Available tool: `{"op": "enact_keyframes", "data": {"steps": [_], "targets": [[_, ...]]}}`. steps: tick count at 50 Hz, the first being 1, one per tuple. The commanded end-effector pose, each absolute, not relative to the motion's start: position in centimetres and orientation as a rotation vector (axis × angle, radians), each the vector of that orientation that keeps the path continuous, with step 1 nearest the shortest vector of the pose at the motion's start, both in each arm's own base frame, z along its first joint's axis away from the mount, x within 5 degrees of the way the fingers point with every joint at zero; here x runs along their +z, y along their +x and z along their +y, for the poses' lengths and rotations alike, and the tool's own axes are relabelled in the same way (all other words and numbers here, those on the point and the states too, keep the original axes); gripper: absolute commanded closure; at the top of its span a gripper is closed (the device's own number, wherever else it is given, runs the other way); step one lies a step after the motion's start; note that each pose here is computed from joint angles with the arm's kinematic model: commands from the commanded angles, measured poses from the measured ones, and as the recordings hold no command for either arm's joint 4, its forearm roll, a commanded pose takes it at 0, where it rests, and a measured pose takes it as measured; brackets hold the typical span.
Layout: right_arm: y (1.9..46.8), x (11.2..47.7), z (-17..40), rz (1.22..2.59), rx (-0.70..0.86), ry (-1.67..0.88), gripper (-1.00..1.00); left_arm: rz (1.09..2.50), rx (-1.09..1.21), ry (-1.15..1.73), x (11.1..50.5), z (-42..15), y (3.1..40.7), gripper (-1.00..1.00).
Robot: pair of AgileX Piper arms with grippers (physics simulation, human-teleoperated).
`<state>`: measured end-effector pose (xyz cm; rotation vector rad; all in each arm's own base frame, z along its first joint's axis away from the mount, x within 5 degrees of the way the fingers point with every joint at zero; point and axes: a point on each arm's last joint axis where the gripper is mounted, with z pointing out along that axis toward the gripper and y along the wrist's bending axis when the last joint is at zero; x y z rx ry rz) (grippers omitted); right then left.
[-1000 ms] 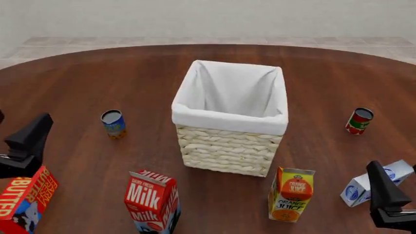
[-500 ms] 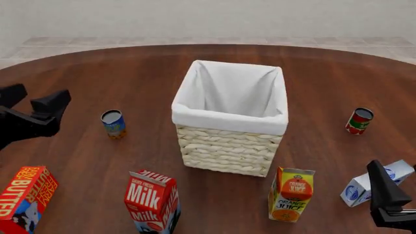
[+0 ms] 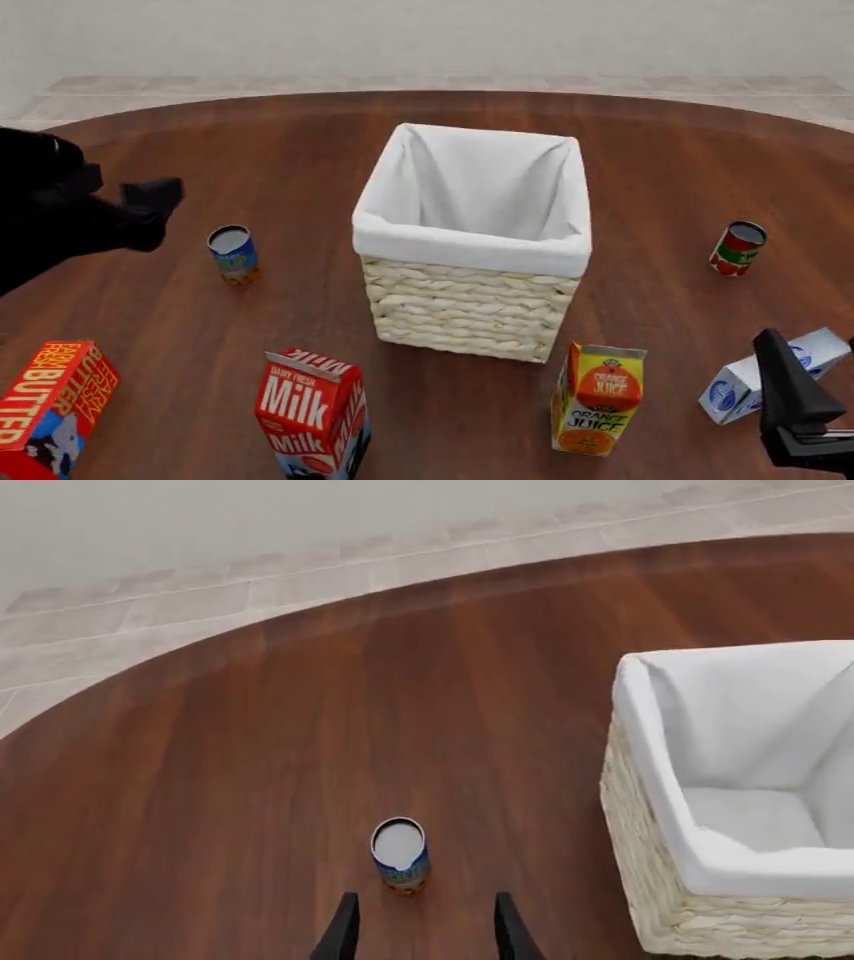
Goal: Pick up the alphabet soup and the tomato sauce, and put them in the basket.
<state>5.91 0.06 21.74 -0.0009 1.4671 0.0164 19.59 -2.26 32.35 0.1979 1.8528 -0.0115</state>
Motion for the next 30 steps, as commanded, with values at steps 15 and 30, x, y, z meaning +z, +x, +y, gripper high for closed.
{"op": "enact_keyframes", "data": {"steps": [15, 30], "targets": [[6.0, 21.7, 0.1, 1.47, 0.012, -0.008, -1.0, 1.98, 0.005, 0.195, 29.7, -2.3, 24.6, -1.0], [5.6, 21.5, 0.1, 1.473, 0.012, -0.015, -1.0, 2.008, 0.035, 0.221, 28.1, -2.2, 26.6, -1.0]]}}
